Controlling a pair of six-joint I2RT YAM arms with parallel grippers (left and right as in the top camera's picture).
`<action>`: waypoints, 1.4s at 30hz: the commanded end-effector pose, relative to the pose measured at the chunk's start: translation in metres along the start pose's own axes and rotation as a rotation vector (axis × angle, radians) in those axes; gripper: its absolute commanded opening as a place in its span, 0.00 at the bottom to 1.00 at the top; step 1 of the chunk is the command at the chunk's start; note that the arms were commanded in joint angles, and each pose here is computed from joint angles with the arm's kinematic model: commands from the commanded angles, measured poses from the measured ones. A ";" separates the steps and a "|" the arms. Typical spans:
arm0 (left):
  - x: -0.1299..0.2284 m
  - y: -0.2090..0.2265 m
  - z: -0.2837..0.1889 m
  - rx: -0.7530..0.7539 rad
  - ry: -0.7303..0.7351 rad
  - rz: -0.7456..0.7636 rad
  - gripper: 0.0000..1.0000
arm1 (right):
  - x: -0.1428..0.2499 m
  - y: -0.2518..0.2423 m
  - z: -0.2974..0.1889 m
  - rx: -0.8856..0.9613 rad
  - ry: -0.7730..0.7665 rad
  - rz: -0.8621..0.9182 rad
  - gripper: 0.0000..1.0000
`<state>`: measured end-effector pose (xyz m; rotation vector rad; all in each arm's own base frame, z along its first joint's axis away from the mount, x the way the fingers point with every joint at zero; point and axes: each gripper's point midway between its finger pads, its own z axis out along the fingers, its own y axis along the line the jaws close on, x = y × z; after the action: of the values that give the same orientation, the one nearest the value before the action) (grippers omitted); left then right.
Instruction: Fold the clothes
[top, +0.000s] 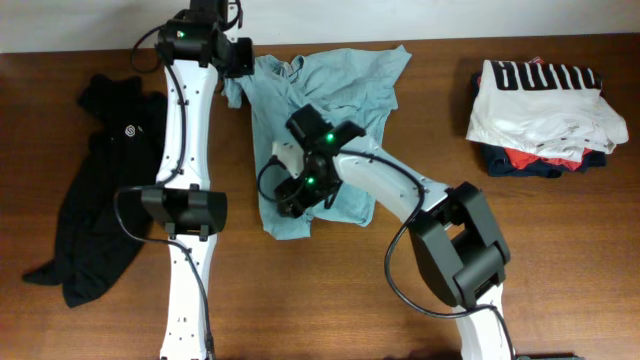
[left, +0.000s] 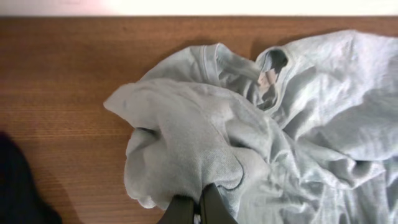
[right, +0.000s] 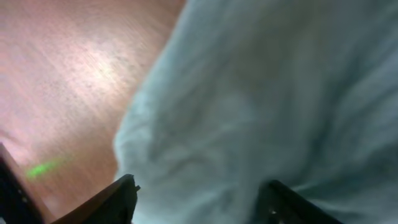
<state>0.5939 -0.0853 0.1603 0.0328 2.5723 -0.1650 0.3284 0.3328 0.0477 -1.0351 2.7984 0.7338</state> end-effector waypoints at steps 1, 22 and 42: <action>-0.026 -0.003 -0.048 0.019 -0.105 -0.009 0.01 | -0.001 0.022 -0.002 -0.031 -0.011 -0.032 0.62; -0.061 0.049 -0.159 -0.031 -0.296 -0.080 0.01 | -0.020 -0.026 -0.172 0.065 -0.217 0.121 0.04; -0.055 0.030 -0.350 -0.017 -0.581 -0.057 0.01 | 0.075 -0.053 -0.464 0.541 -0.672 0.337 0.04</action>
<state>0.4791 -0.0476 0.4414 0.0164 2.0921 -0.2732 0.3688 0.0791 0.3857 -0.2683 2.4348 0.3925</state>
